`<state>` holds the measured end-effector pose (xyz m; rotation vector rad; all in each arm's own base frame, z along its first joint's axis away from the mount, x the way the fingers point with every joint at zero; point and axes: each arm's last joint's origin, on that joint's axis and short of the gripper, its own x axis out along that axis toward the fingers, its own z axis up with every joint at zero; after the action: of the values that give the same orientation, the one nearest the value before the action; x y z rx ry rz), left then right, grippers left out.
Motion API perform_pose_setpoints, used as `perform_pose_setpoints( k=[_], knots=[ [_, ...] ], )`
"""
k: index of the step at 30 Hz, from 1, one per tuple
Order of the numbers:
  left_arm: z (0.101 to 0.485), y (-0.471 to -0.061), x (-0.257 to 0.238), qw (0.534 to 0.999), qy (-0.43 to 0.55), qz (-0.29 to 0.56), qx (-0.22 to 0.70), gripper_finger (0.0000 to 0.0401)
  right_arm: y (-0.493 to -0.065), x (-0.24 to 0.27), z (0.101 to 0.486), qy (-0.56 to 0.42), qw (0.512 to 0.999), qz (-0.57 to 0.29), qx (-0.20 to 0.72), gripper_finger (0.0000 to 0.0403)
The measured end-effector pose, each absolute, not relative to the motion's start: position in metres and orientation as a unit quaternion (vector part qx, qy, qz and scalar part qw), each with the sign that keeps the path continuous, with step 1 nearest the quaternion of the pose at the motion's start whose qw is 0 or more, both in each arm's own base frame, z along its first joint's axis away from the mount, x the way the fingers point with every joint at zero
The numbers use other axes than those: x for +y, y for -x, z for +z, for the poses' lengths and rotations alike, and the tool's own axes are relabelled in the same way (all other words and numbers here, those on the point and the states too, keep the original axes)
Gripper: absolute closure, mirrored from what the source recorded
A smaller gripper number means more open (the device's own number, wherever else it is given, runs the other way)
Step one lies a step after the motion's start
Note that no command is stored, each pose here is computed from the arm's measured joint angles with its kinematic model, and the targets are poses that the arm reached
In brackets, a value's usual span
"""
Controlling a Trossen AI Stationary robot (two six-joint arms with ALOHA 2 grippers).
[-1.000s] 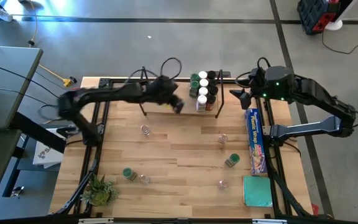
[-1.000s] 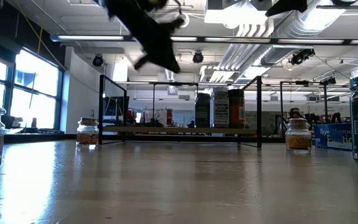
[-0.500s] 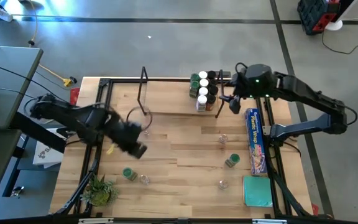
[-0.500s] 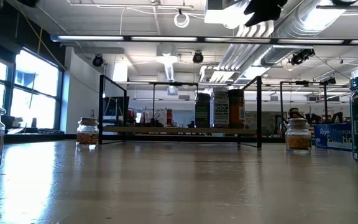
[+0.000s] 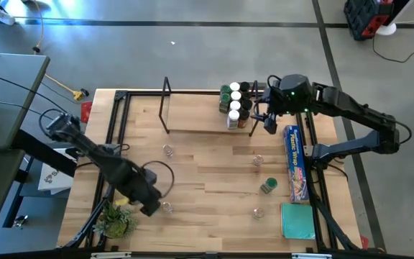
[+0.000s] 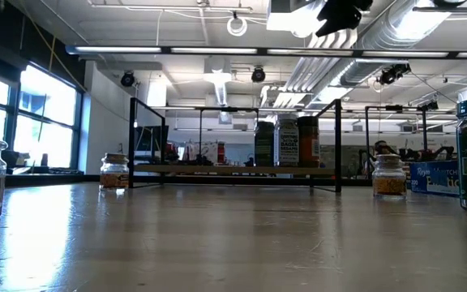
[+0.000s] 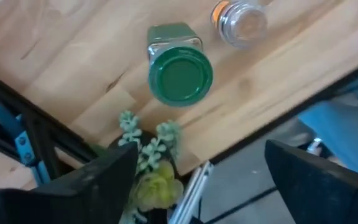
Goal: Shelf spices
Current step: Put the green seasoning bottle on the shelf aligned with the other green seasoning bottles
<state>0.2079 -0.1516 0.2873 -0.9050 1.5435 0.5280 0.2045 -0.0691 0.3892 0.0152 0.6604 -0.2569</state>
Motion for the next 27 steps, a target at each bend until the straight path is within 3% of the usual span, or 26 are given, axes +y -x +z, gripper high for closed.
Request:
perform_pose_setpoints(
  k=[9,19,27],
  knots=[
    [0.236,-0.237,-0.171,0.569,0.342,0.282,0.693,0.0045,-0.203,-0.069,0.389,-0.005,0.937,-0.125,0.326,0.0116],
    [0.224,-0.246,-0.164,0.569,0.322,0.321,0.685,0.0127,-0.203,-0.069,0.389,-0.004,0.937,-0.124,0.326,0.0116],
    [0.224,-0.251,-0.155,0.582,0.293,0.281,0.704,0.0154,-0.203,-0.069,0.389,-0.004,0.937,-0.124,0.326,0.0116]
  ],
)
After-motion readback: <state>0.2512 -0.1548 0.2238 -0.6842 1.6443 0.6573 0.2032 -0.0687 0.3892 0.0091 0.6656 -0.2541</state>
